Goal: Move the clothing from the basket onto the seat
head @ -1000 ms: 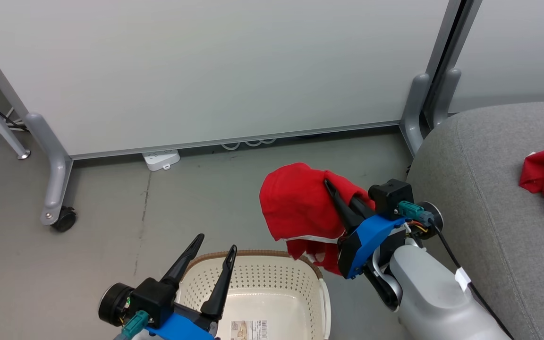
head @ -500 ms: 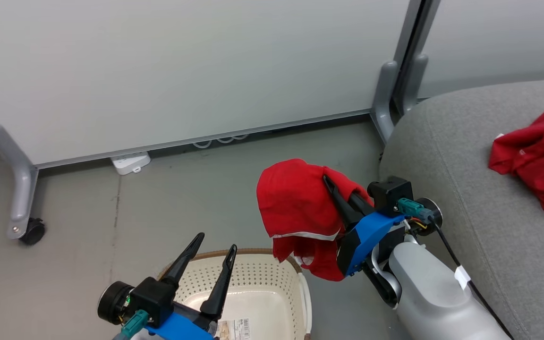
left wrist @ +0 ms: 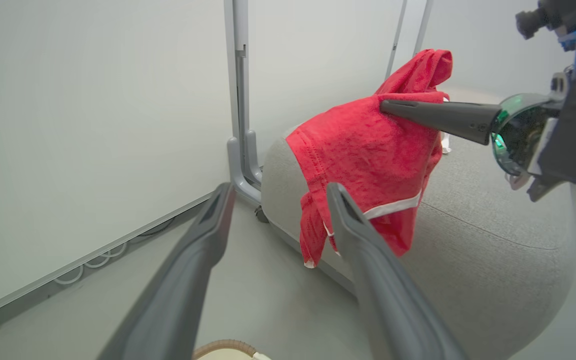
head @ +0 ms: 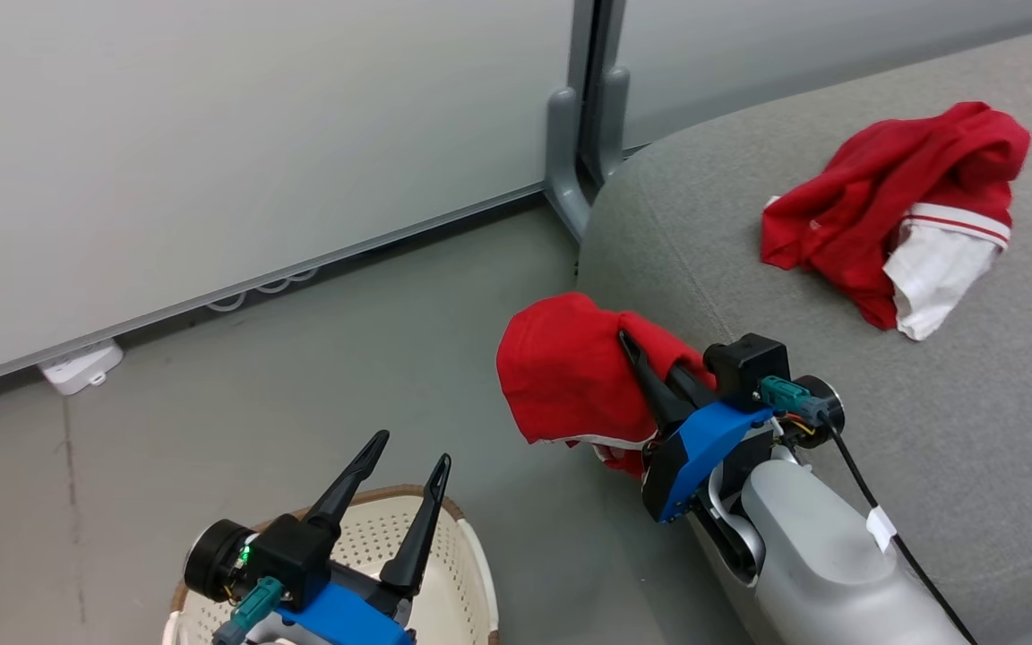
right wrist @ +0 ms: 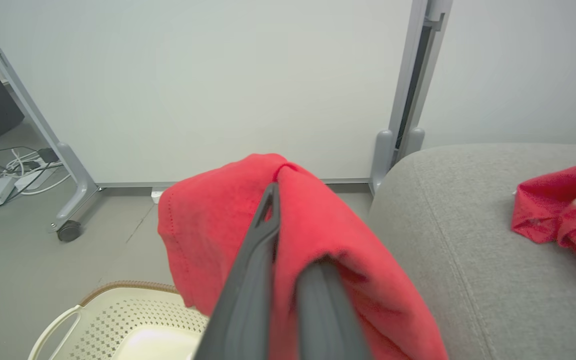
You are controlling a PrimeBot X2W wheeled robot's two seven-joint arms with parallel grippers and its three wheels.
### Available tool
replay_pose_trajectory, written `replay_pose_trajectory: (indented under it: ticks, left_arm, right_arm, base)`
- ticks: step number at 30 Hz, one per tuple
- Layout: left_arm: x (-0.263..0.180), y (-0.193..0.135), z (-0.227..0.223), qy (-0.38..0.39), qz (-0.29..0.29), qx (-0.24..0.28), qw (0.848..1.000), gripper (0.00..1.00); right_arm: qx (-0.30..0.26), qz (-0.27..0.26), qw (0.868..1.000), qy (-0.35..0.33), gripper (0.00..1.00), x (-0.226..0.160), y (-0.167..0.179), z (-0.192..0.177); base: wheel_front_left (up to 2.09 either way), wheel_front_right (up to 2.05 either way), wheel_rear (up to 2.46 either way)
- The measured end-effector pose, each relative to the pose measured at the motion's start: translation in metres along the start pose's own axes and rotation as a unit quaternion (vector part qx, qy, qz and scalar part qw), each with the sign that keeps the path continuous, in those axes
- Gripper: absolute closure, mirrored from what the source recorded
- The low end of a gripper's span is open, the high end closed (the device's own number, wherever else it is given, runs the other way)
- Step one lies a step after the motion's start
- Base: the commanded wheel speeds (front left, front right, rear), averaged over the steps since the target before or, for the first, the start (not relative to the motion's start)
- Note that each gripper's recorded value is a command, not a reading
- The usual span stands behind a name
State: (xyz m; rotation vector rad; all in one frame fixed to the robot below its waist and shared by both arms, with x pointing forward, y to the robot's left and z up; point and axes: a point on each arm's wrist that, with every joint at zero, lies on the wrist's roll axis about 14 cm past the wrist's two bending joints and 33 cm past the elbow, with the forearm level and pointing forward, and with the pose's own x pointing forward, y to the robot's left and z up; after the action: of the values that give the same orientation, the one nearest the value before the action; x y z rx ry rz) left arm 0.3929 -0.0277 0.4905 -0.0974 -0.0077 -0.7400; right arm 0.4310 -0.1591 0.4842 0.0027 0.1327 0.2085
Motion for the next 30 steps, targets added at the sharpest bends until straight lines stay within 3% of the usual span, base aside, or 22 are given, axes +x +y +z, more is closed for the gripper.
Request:
replay_pose_trajectory:
  ticks: [8, 14, 30]
  left_arm:
    - [0.029, -0.041, -0.008, 0.006, -0.076, -0.008, 0.997, 0.00]
    - [0.039, -0.055, -0.012, 0.009, -0.100, -0.013, 0.995, 0.00]
    - [0.043, -0.054, -0.022, 0.019, -0.105, -0.019, 0.994, 0.00]
  right_arm:
    - [0.009, -0.081, 0.997, 0.004, 1.00, -0.039, -0.051, -0.007]
    - [0.014, -0.109, 0.994, 0.009, 1.00, -0.054, -0.067, -0.013]
    - [0.024, -0.128, 0.991, 0.015, 1.00, -0.058, -0.076, -0.020]
  base:
    - [0.00, 0.00, 0.00]
    - [0.00, 0.00, 0.00]
    - [0.00, 0.00, 0.00]
